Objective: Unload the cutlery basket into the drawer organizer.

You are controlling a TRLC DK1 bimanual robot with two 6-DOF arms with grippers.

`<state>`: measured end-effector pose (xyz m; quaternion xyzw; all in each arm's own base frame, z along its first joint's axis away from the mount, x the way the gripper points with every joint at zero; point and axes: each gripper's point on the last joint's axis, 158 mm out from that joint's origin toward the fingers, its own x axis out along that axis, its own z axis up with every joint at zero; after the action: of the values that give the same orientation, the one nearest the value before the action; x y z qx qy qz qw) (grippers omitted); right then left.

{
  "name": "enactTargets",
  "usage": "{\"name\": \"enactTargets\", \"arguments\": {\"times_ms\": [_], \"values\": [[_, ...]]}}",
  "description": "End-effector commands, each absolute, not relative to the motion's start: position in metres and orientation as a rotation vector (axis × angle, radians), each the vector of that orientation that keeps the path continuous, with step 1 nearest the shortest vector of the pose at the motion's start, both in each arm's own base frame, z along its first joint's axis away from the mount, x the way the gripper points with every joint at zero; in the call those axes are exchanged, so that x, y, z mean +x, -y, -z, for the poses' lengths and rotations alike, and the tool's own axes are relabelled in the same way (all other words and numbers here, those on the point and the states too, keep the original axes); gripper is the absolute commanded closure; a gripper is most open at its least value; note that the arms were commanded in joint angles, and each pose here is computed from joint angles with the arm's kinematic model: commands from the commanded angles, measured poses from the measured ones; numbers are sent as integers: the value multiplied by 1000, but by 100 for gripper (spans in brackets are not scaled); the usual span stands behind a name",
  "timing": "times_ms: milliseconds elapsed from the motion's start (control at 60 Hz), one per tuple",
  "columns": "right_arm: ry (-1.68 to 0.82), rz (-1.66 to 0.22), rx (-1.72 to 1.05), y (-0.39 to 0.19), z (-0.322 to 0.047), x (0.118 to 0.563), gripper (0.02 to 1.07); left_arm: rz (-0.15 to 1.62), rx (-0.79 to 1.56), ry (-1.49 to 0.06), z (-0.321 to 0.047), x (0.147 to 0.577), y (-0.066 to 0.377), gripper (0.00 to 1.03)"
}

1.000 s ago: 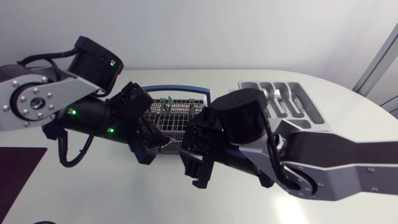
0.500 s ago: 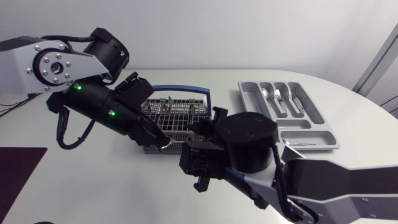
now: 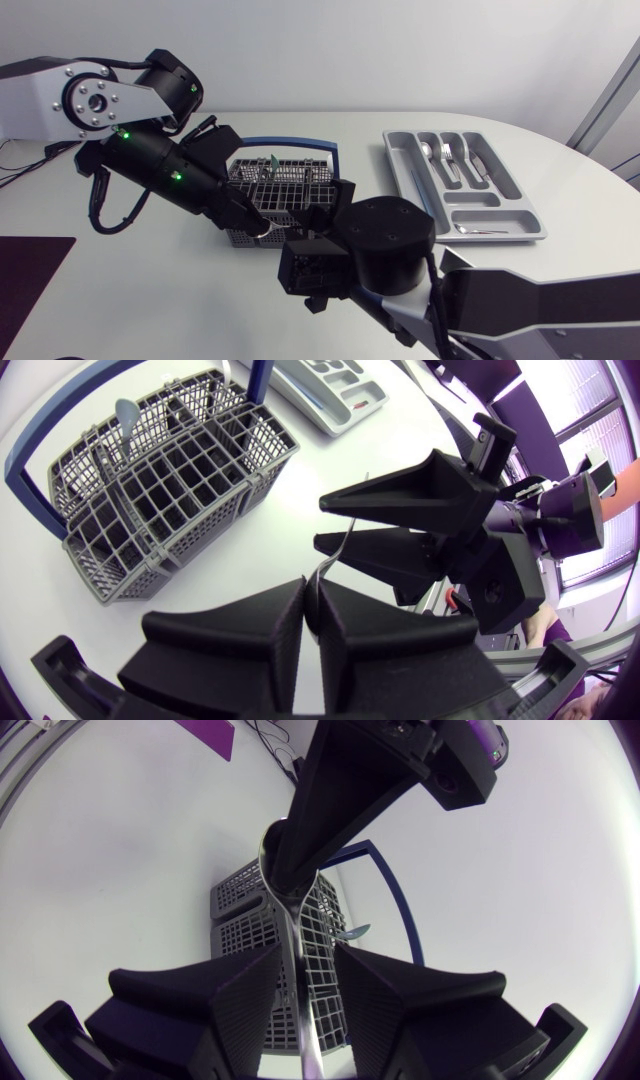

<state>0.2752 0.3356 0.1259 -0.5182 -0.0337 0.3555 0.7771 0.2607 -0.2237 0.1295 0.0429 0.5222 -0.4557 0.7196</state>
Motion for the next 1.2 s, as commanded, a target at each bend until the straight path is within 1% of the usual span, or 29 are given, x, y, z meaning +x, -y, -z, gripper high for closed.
{"name": "enactTargets", "arguments": {"times_ms": [0,117,167,300,550,800,1183], "values": [[64,-778,-1152,-334,-113,271,71,1012,69,-1159,-136,263,226,93],[61,-780,-1155,-336,-111,272,72,1016,69,-1164,-136,260,227,93],[65,-780,-1156,-336,-113,272,80,1014,69,-1167,-134,260,226,93],[65,-780,-1156,-336,-113,272,90,1015,70,-1173,-131,259,224,93],[71,-782,-1152,-339,-116,271,92,1019,78,-1181,-126,256,223,93],[63,-787,-1156,-339,-113,269,97,1034,85,-1194,-121,249,226,93],[47,-801,-1161,-336,-108,264,101,1048,96,-1169,-124,245,231,93]]}}
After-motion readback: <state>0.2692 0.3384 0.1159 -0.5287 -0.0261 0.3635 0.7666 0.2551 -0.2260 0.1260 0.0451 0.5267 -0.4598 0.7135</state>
